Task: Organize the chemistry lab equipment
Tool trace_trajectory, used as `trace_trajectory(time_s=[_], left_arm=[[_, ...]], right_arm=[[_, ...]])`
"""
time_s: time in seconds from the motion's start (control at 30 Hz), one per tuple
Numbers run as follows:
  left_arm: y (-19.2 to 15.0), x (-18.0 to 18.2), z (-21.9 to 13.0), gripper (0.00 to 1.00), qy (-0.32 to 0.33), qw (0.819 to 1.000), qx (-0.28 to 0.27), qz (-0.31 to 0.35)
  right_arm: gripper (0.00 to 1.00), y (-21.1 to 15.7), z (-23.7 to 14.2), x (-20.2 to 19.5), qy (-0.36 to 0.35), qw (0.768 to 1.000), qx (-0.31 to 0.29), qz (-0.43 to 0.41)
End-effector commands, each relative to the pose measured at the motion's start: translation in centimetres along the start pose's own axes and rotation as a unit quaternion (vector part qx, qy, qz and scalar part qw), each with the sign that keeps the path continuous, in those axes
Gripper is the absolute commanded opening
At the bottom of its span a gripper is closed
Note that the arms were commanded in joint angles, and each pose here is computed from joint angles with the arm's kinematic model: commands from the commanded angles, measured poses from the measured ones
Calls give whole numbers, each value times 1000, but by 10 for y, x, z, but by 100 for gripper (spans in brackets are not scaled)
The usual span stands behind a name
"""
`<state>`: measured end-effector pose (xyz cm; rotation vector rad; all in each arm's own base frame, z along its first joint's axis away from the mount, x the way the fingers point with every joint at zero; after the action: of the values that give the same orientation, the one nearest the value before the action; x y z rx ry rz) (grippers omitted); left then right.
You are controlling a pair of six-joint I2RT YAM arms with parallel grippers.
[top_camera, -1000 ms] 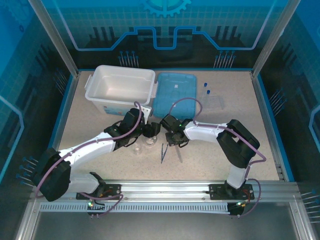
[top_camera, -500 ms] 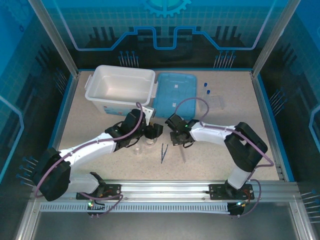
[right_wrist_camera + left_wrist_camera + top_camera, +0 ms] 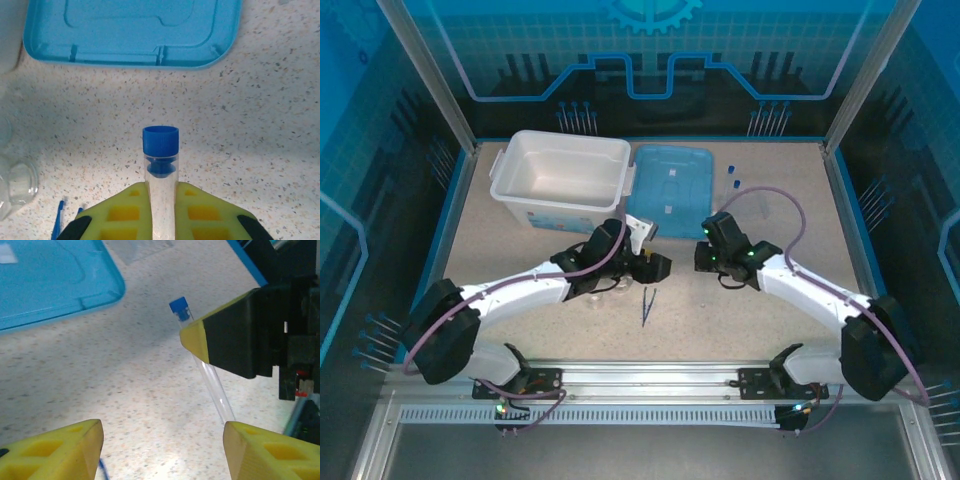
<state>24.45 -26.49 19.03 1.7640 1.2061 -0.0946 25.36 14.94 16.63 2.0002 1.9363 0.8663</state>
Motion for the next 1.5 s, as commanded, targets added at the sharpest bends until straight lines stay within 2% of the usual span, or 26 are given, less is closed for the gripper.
trace_trajectory(time_s=[0.0,0.27,0.43,0.97,1.33,1.47], left_arm=[[14,-26,5,66,-73,997,-10,-14],[9,-42,19,66,-129,991,1,-38],[2,-48,26,66,-142,989,9,-39],[-5,-53,51,62,-168,984,28,-54],[-5,-53,57,49,-169,983,32,-59],[-5,-53,57,37,-168,984,32,-58]], right_arm=[[13,6,-10,6,37,999,-22,30],[14,13,-25,3,47,996,-56,60],[14,20,-35,-8,59,990,-82,97],[14,28,-41,1,124,975,-98,153],[14,31,-45,4,148,965,-115,182],[14,31,-46,5,151,965,-116,182]])
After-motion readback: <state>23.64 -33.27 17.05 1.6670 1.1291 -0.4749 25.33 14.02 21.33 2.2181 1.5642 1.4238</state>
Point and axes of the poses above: each hand's point on the last joint's axis, 136 mm out from that joint toward the fingers, its own z axis out along the fingers, its own x axis along the line the jaws close on, y = z × x, the point moved 7 cm from there along -z, back along the fingers, and after that the axes turned 3 degrees about -z, right-handed, at the moved point
